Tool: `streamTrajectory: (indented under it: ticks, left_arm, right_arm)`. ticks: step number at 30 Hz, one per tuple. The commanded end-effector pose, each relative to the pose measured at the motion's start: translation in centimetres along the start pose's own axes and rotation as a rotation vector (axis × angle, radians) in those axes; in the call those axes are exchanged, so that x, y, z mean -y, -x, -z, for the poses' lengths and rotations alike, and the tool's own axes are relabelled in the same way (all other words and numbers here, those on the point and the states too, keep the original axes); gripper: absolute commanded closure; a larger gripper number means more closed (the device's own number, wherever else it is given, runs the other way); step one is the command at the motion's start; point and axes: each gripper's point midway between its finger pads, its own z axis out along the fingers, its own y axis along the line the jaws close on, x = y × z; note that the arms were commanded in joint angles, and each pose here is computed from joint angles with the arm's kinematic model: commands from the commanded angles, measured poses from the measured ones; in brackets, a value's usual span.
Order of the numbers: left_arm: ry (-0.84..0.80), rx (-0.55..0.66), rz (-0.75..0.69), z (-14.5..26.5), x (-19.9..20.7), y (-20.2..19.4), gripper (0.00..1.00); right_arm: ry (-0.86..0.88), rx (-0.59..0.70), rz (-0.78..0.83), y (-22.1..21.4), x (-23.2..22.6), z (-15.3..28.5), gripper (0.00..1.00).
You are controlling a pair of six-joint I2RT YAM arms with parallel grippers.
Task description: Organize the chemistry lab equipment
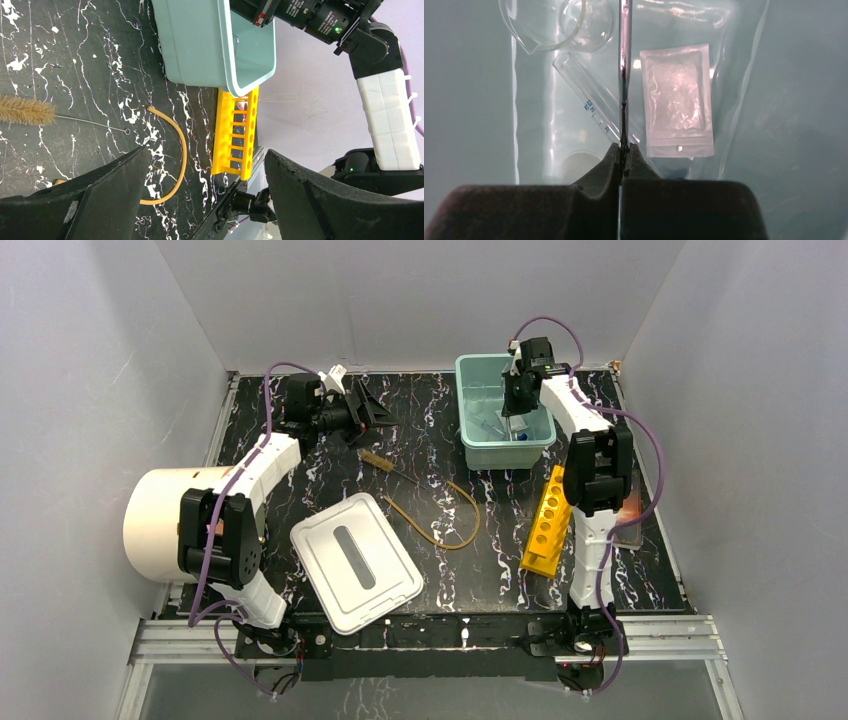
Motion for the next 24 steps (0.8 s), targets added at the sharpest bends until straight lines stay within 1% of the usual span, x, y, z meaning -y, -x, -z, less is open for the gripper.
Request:
streamTrajectory:
  ticks: [1,4,8,13,14,19,24]
  left_arm:
    - [-0.037,0.005,-0.041,0.4,1.7,0.7,0.16]
    - [-0.027,0.002,-0.041,0.4,1.5,0.6,0.16]
    - [-0.022,0.000,-0.036,0.3,1.2,0.5,0.16]
    - [0.000,-0.004,-0.049,0.5,0.9,0.4,0.16]
    - [0.015,0.000,-0.051,0.5,0.7,0.4,0.16]
    - [0.088,0.024,-0.062,1.0,-0.4,0.6,0.16]
    - [0.157,0.044,-0.074,1.3,-1.4,1.0,0.16]
  right_arm:
    - [0.086,0.006,-0.032,0.9,-1.1,0.8,1.00]
    - [0.093,-0.027,-0.041,0.2,-1.1,0.3,0.99]
    - [0.095,-0.050,-0.049,-0.2,-0.9,-0.5,0.95]
    - [0.053,-0.093,-0.068,-0.5,-0.2,-0.8,0.92]
    - [0.041,-0.095,-0.071,-0.5,-0.1,-0.7,0.90]
    - [-0.003,-0.050,-0.072,0.7,0.4,1.0,0.71]
    - [-0.007,0.014,-0.076,2.6,-0.1,3.8,0.64]
